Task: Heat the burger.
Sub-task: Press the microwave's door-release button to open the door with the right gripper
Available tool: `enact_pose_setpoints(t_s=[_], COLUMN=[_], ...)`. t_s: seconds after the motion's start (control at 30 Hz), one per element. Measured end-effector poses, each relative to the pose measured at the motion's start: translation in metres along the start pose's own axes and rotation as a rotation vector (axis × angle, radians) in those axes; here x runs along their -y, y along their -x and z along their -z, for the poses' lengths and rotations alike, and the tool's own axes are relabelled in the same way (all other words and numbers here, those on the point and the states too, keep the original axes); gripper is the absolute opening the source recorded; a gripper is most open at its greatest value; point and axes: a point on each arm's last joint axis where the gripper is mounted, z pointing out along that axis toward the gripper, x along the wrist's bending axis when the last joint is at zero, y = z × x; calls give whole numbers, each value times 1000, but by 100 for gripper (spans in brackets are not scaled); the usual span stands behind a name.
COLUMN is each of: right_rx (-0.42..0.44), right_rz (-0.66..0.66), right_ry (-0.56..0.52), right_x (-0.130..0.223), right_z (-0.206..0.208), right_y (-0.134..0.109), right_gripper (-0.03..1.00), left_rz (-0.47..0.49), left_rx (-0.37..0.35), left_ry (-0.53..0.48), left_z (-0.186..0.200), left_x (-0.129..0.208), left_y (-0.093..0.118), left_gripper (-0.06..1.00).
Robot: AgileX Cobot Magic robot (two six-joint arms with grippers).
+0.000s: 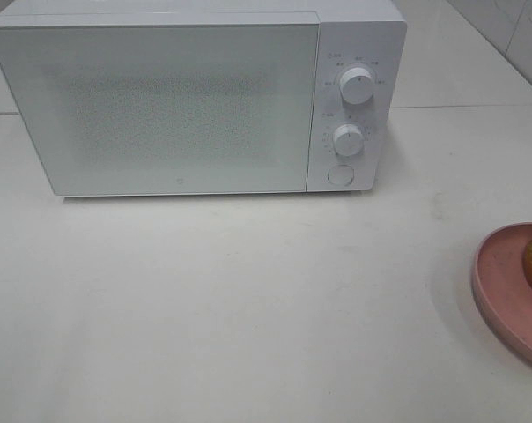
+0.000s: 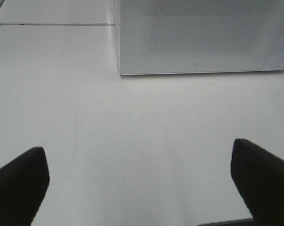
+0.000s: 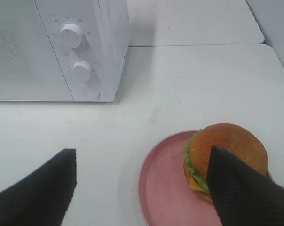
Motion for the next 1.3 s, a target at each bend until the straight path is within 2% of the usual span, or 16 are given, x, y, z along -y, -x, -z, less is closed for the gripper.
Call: enact_pose_setpoints(t_s=[0.37, 1.3], right_rx=[-7, -8], right_rz=[1, 3], right_ry=[49, -2], right_x=[-16, -30], right_z=[-27, -118], right_y=[-2, -5], right_gripper=[75, 75], left_rz=[0, 0], left_rx=[0, 0], left_ry=[0, 0], left_z=[0, 0], left_x=[0, 0], left_y=[0, 0], left_gripper=[97, 97])
